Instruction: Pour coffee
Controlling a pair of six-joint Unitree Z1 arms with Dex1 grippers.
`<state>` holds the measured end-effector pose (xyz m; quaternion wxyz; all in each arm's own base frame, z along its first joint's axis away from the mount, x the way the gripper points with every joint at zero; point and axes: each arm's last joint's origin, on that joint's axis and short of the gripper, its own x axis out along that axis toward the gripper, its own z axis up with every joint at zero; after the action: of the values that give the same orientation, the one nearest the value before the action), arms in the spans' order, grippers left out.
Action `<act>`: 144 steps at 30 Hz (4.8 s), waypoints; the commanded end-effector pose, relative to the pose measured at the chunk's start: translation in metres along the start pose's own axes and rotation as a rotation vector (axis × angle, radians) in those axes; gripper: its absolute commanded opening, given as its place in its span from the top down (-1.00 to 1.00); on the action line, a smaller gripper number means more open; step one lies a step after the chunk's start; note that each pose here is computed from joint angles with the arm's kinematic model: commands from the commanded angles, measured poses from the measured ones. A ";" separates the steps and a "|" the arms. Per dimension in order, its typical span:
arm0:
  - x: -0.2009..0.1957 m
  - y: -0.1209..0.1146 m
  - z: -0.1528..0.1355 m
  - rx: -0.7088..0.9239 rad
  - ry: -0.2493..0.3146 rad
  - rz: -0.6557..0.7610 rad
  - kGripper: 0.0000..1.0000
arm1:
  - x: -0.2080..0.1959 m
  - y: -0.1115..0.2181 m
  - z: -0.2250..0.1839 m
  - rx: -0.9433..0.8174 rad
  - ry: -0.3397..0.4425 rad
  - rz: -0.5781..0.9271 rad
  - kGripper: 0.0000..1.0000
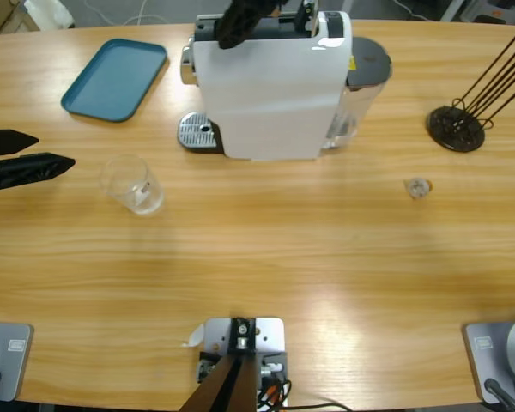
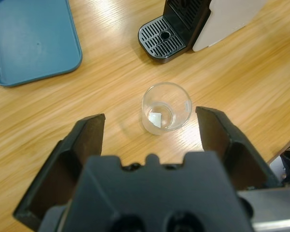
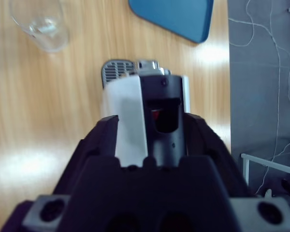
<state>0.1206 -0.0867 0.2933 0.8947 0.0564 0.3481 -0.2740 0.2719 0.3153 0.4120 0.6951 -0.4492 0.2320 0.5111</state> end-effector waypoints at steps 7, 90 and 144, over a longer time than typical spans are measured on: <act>0.011 -0.001 -0.009 0.020 0.053 -0.015 -0.62 | -0.101 0.070 0.000 -0.060 0.208 -0.013 1.00; 0.019 -0.001 -0.007 0.024 0.076 -0.014 -0.62 | 0.074 0.092 0.034 0.336 0.087 -0.865 1.00; 0.021 -0.001 -0.009 0.023 0.090 -0.013 -0.62 | 0.155 0.127 0.015 0.433 0.107 -0.691 1.00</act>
<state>0.1286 -0.0927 0.2874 0.8890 0.0659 0.3607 -0.2743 0.2019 0.4013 0.3269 0.9262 -0.3058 0.1535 0.1581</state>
